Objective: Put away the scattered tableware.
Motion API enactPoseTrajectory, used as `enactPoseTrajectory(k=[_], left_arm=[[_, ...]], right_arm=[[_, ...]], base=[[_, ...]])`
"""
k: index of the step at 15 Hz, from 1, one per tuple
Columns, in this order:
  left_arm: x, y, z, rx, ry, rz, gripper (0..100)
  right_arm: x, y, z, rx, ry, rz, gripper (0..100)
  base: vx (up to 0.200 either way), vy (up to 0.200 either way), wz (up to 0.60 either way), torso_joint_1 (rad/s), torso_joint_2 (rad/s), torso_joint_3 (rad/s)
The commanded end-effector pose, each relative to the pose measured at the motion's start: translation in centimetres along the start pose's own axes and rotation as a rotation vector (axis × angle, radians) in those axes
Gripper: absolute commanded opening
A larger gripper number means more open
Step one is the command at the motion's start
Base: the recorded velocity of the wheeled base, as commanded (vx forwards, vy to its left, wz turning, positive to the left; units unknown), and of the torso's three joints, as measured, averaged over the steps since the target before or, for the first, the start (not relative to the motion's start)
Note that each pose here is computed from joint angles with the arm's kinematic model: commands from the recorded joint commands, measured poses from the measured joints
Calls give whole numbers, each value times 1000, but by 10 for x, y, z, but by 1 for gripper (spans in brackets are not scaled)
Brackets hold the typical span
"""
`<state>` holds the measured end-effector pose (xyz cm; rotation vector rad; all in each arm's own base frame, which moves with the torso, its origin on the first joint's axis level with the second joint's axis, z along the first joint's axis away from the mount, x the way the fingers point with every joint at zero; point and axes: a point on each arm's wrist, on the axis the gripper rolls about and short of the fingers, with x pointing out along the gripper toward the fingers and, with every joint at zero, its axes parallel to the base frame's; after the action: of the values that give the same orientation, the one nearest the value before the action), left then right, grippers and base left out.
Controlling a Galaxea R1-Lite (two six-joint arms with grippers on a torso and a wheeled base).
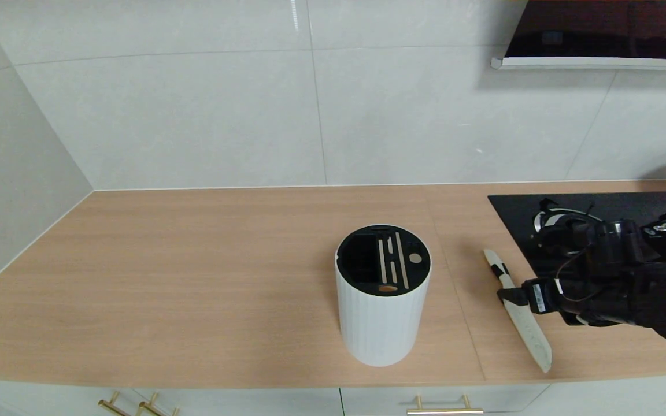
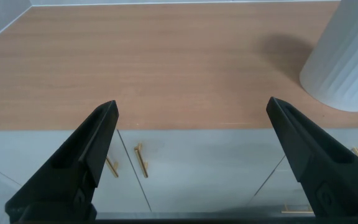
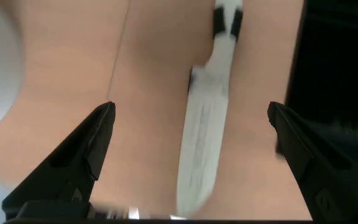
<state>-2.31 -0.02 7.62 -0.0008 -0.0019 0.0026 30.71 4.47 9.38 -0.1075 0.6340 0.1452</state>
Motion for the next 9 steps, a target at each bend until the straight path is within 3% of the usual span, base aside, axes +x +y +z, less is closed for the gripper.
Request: enactPoseTrajectory(k=[1,9], left_arm=[[0,0,0,-1,0,1,100],[0,0,0,-1,0,1,100]], right_arm=[[20,-3,-15,11,69,32,100],[56,-3,-27,9,56,20,100]], base=[[0,0,0,0,0,0],[0,0,0,0,0,0]])
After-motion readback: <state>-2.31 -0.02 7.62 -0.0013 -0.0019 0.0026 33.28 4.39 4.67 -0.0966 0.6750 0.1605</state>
